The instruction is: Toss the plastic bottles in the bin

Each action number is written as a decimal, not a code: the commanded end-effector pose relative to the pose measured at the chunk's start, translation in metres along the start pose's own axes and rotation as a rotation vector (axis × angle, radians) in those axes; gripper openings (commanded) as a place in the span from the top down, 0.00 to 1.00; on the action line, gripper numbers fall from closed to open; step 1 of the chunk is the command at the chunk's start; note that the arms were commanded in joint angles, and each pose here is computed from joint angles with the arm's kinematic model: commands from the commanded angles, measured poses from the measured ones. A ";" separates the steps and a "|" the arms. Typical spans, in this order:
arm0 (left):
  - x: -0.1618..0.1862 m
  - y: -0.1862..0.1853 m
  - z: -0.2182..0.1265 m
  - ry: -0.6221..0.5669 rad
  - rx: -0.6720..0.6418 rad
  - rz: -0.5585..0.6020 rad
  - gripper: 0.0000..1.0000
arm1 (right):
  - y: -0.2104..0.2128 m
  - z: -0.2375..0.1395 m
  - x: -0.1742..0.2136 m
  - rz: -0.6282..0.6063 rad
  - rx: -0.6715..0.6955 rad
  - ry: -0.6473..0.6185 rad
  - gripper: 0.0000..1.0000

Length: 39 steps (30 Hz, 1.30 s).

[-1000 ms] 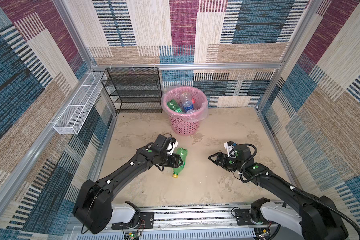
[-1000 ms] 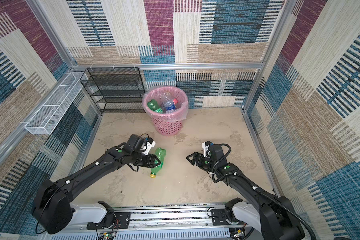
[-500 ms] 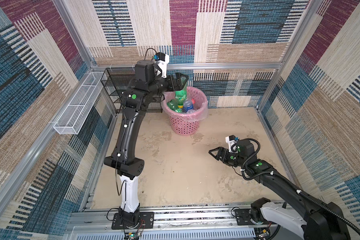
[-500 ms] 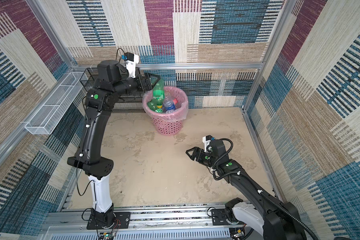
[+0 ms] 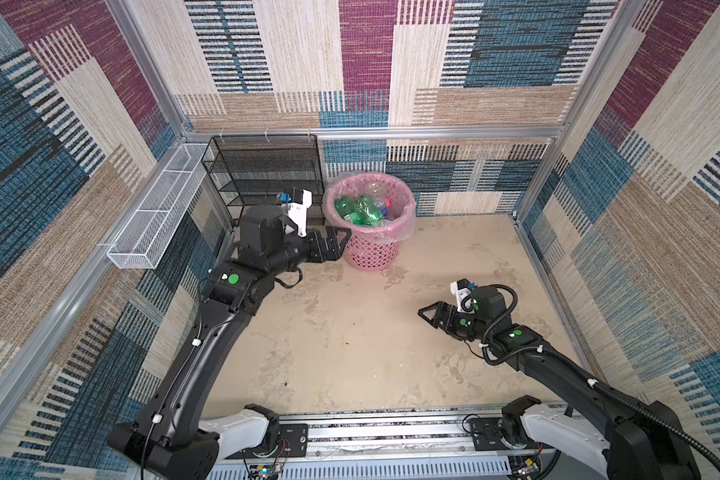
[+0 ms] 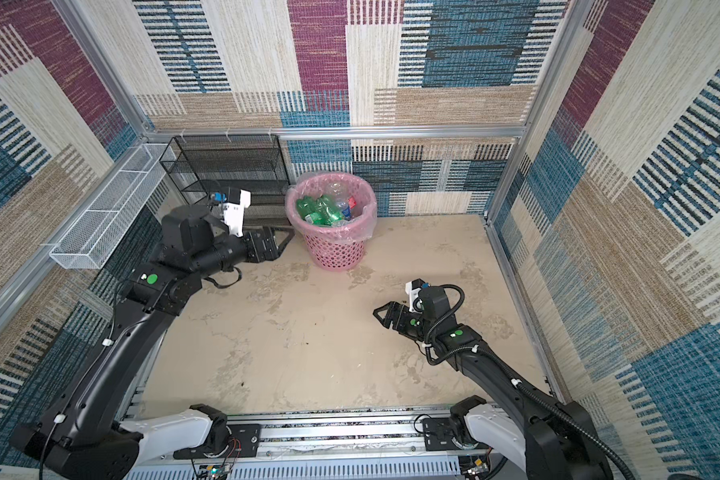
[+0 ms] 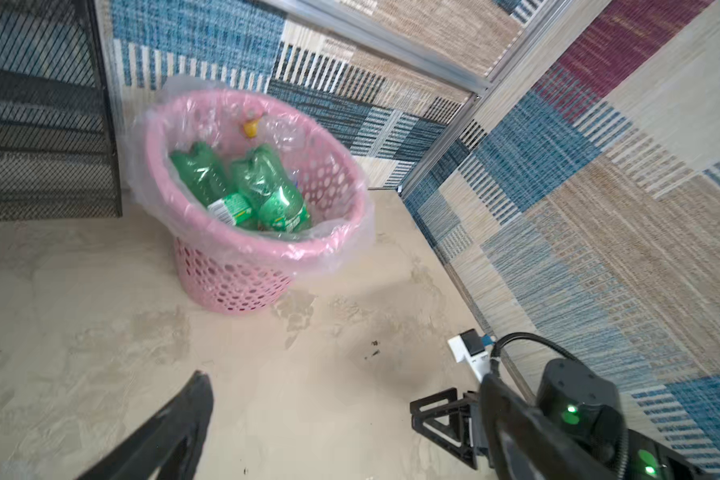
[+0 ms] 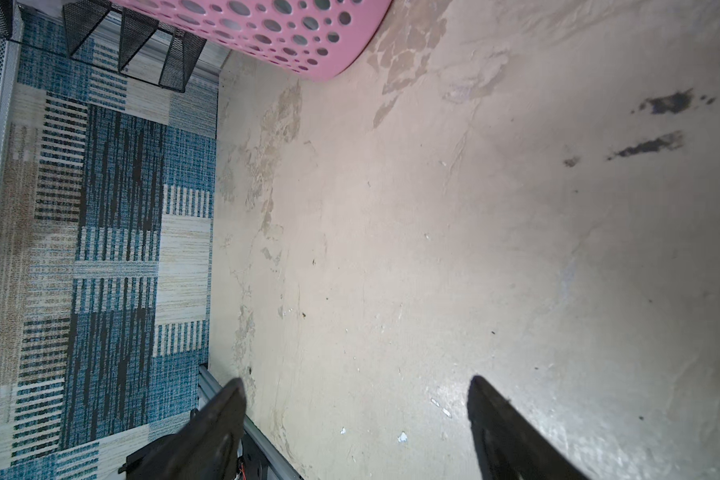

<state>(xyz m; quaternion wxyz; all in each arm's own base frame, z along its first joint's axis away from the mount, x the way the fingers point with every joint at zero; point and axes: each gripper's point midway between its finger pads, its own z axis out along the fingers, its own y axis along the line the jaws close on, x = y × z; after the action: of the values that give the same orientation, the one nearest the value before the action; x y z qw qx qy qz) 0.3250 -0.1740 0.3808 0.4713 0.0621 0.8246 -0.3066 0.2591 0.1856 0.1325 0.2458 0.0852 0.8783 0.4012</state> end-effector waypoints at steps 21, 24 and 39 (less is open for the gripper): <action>0.099 0.246 -0.026 -0.267 -0.716 -0.196 0.01 | -0.073 -0.097 -0.180 -0.305 0.442 -0.733 0.04; 0.102 0.266 -0.040 -0.290 -0.816 -0.179 0.01 | -0.078 -0.124 -0.185 -0.378 0.513 -0.889 0.02; 0.141 0.311 -0.065 -0.391 -1.028 -0.042 0.01 | -0.131 -0.175 -0.129 -0.465 0.712 -1.191 0.01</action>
<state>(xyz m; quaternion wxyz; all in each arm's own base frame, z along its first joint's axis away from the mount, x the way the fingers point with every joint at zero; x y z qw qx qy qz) 0.3147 0.0809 0.1377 0.5459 -0.2597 0.7899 0.1029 0.2927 -0.0549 0.1579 0.6838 0.1663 0.7069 -0.0712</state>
